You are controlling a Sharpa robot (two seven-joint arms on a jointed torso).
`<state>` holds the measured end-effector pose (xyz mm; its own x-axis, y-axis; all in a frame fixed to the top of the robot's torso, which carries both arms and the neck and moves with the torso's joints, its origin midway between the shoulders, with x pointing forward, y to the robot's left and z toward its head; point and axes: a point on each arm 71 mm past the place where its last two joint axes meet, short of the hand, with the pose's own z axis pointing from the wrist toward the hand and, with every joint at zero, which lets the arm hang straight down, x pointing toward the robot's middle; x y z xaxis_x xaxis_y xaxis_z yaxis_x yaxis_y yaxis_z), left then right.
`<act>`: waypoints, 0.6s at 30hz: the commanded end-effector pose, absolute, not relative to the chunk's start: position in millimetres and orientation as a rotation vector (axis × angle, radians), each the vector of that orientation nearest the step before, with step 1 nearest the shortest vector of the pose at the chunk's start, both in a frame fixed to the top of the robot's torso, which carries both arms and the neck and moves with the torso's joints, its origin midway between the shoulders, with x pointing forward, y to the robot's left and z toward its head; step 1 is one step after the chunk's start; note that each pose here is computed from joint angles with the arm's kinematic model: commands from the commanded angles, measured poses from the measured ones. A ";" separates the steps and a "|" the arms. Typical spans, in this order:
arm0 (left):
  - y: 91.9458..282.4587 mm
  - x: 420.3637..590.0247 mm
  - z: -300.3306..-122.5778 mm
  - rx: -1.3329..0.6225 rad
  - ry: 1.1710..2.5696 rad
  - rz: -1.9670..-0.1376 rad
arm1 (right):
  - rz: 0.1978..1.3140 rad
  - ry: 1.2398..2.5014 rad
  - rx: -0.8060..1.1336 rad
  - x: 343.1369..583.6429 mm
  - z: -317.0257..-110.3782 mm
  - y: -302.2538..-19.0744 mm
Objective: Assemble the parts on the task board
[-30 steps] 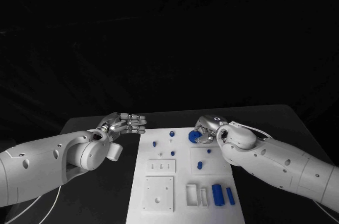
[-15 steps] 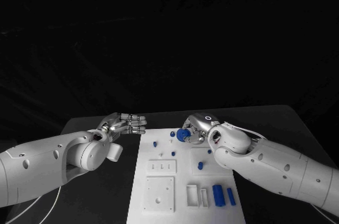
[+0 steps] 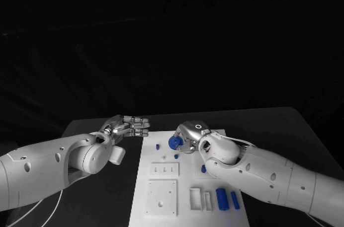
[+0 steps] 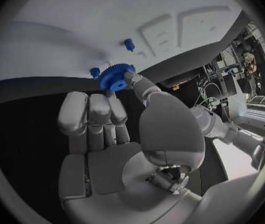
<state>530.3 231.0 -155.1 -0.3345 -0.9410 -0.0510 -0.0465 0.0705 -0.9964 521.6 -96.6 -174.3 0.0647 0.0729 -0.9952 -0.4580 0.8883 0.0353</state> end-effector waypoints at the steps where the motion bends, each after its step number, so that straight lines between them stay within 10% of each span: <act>1: 227.5 530.2 -153.5 -1.014 1.531 -1.396 | 0.388 1.431 -0.346 522.3 -176.9 -91.6; 18: 223.6 530.8 -153.5 -1.009 1.537 -1.404 | 0.315 1.424 -0.282 530.4 -187.8 -78.7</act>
<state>530.9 226.1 -155.2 -0.3423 -0.9383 -0.0500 -0.0461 0.0699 -0.9965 529.6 -77.5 -189.1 0.0902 0.0461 -0.9949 -0.4080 0.9130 0.0053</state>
